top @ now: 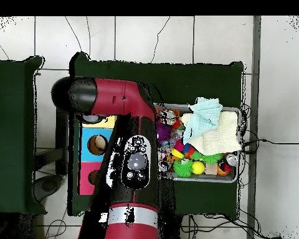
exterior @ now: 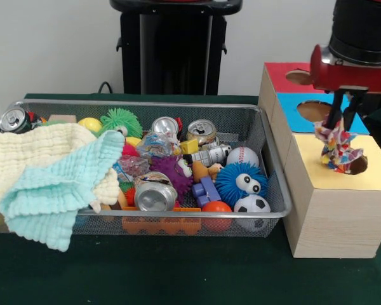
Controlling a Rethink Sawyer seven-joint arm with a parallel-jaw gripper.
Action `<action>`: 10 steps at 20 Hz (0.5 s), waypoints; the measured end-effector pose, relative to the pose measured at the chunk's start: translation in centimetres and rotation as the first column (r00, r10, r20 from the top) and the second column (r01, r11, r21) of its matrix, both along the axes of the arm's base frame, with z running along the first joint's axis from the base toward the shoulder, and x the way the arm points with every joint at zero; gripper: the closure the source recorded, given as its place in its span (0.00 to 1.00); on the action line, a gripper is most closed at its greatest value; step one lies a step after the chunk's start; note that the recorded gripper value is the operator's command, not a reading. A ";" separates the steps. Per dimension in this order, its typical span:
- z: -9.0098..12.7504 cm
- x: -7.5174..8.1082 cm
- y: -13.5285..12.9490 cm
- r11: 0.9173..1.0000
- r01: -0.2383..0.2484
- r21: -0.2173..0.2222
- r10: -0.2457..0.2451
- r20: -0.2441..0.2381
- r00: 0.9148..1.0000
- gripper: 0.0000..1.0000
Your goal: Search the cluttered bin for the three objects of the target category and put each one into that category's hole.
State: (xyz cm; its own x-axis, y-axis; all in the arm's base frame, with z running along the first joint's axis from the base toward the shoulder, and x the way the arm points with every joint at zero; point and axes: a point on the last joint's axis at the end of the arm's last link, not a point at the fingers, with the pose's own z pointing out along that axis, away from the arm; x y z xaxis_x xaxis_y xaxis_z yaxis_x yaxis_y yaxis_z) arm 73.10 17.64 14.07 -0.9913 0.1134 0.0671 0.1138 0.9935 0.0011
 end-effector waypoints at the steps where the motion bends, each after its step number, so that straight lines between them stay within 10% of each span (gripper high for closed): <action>1: 0.0 -0.1 -0.7 1.000 0.010 -0.002 -0.010 0.011 1.000 1.00; 7: -0.2 -0.5 -1.5 1.000 0.020 -0.008 -0.020 0.038 0.999 1.00; 8: -0.3 -0.7 -1.5 1.000 0.019 -0.009 -0.019 0.036 0.999 0.00; 10: -0.4 -0.7 -1.5 1.000 0.019 -0.009 -0.019 0.034 0.999 0.00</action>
